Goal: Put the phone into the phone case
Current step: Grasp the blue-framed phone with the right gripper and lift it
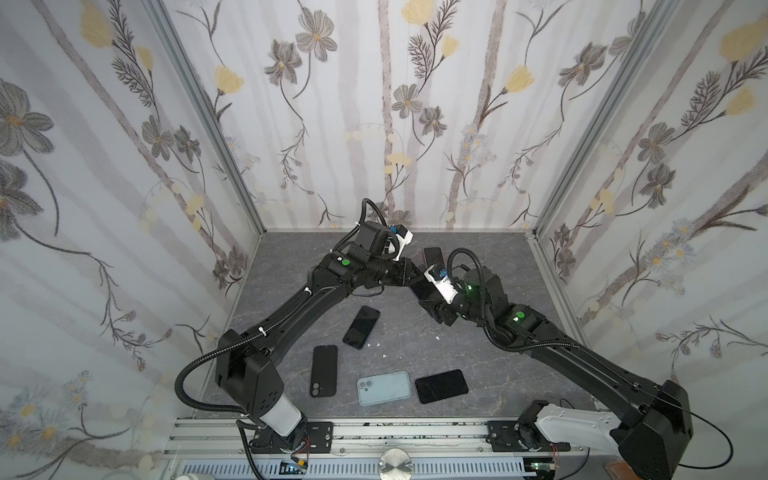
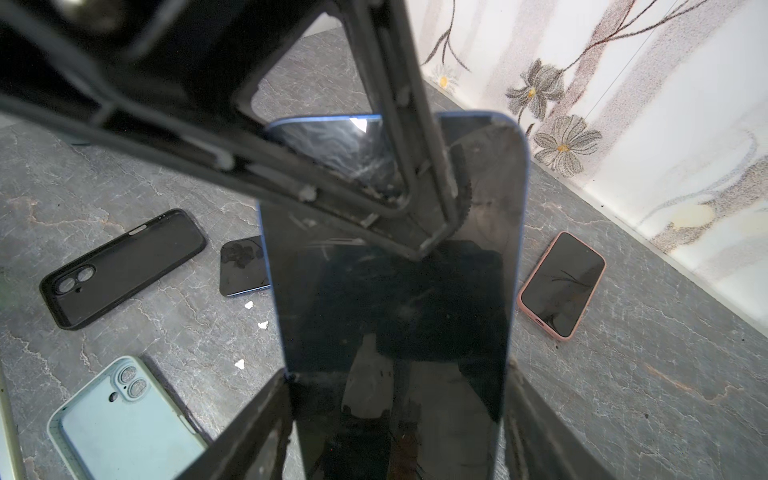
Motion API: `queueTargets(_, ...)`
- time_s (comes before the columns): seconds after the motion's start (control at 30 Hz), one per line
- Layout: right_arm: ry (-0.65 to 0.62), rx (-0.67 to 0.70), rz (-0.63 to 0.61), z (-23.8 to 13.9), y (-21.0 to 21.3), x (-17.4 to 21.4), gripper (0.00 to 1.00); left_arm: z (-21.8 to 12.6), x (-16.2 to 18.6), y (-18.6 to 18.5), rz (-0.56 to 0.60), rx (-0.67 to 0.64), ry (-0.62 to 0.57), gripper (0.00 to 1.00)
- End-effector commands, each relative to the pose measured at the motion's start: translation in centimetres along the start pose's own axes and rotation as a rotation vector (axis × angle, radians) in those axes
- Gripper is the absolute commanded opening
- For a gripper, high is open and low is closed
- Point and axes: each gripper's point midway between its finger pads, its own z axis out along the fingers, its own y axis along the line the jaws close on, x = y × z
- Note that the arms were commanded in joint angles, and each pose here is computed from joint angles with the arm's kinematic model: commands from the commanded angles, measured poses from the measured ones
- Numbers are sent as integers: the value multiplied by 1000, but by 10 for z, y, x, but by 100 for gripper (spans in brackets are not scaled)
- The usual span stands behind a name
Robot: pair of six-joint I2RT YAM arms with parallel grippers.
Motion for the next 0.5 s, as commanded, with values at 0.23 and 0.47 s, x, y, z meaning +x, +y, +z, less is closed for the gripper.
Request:
queueTargets(0.23, -67, 47, -26, 0, -9, -19, 52, -6, -8, 3, 26, -28, -39, 6)
queueTargets(0.47, -70, 64, -2, 1, -12, -21, 71, -12, -14, 1, 48, -26, -76, 0)
